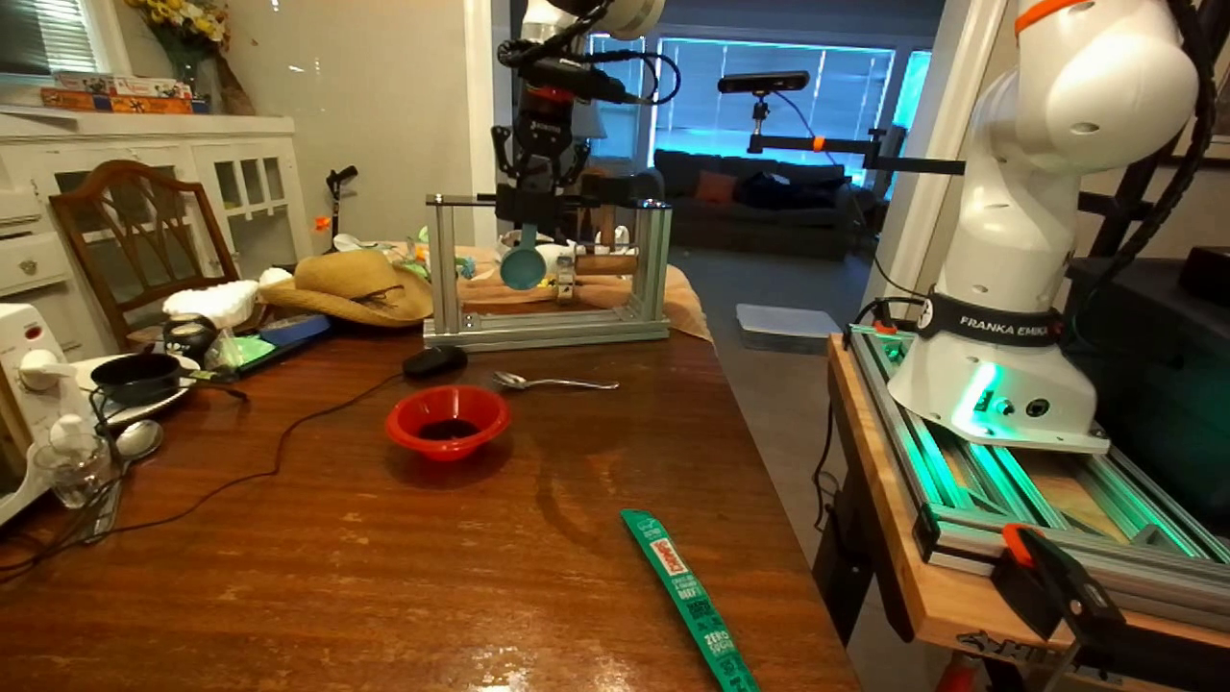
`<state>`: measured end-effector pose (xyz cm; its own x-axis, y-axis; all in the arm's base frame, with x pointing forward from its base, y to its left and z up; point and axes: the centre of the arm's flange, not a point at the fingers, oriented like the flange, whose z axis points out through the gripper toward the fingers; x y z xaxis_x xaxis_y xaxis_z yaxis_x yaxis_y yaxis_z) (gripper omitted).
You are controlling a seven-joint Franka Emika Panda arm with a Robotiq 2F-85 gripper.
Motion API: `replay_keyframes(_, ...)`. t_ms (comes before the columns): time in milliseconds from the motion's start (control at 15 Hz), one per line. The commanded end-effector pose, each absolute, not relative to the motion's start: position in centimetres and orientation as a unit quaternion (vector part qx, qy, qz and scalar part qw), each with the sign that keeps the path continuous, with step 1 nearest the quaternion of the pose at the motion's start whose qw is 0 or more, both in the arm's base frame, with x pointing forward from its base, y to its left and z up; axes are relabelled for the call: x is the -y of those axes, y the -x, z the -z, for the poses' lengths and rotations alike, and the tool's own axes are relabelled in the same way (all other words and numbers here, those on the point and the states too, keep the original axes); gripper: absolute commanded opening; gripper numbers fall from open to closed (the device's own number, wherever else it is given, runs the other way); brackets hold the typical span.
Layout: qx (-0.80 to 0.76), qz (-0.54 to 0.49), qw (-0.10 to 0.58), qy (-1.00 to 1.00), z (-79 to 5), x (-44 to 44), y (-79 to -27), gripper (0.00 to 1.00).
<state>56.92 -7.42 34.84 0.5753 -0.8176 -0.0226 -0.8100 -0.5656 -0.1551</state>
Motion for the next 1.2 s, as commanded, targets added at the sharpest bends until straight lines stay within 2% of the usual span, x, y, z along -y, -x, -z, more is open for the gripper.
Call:
replay_keyframes(0, -0.466, 0.026, 0.071, 0.881, -34.8, 7.4, -57.5, 0.23)
replay_keyframes(467, -0.514, 0.035, 0.070, 0.854, -37.2, 9.1, -61.7, 0.23)
replay_keyframes(1133, -0.543, 0.015, 0.061, 0.838, -38.1, 14.2, -63.8, 0.23)
